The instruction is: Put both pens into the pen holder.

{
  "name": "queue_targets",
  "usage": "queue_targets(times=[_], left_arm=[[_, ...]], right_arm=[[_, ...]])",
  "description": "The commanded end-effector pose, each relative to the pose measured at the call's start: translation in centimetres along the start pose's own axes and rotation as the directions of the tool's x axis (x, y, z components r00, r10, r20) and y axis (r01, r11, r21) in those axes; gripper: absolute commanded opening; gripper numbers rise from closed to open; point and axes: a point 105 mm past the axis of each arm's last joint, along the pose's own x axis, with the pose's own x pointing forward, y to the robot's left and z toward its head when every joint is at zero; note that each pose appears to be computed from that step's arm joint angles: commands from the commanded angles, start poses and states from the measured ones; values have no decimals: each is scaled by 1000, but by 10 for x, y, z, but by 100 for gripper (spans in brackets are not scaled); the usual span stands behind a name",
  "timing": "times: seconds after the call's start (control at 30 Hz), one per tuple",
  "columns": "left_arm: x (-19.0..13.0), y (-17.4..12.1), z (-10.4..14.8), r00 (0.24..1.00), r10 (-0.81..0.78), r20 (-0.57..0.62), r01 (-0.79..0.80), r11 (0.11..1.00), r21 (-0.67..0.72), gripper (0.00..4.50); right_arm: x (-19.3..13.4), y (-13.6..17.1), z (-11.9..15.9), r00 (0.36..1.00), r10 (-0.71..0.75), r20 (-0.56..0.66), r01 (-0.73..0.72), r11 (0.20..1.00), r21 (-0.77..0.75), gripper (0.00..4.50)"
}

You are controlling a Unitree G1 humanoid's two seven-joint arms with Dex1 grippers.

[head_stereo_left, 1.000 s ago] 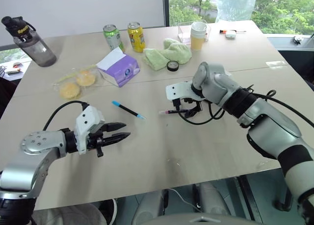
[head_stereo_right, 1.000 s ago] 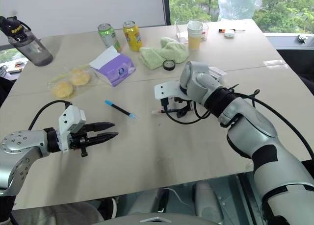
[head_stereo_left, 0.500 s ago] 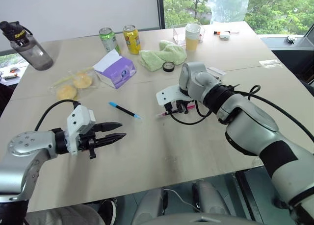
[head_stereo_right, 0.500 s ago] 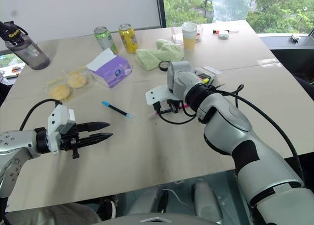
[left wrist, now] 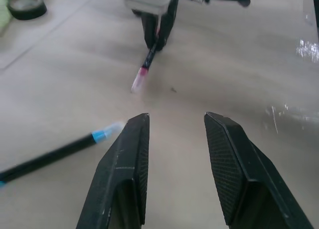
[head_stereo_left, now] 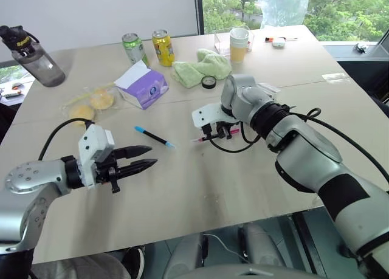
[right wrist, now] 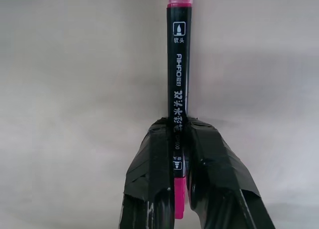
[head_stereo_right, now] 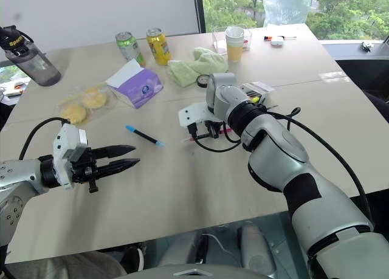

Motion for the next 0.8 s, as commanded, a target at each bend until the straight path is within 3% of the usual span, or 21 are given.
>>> queue_targets(times=[0.03, 0.17, 0.37, 0.5, 0.67, 0.8], left_arm=[[-2, 0, 20, 997, 9, 77, -11, 1000, 23, 177], [-2, 2, 27, 995, 13, 101, -15, 1000, 19, 177], [0, -1, 36, 989, 1, 148, -3, 1000, 11, 177], [8, -2, 40, 984, -21, 175, 19, 1000, 13, 177], [12, -4, 46, 980, -48, 195, 43, 999, 25, 177], [16, -7, 47, 977, -74, 198, 66, 997, 44, 177]], right_arm=[[-33, -4, 25, 989, -22, 147, 20, 1000, 15, 1], [-63, 2, 27, 946, -54, 321, 14, 992, 124, 1], [-107, 32, 17, 810, -204, 549, 58, 961, 271, 1], [-130, 59, 2, 648, -326, 688, 184, 944, 274, 1], [-157, 64, -16, 545, -468, 696, 427, 869, 250, 1], [-171, 54, -33, 433, -566, 702, 607, 759, 237, 1]])
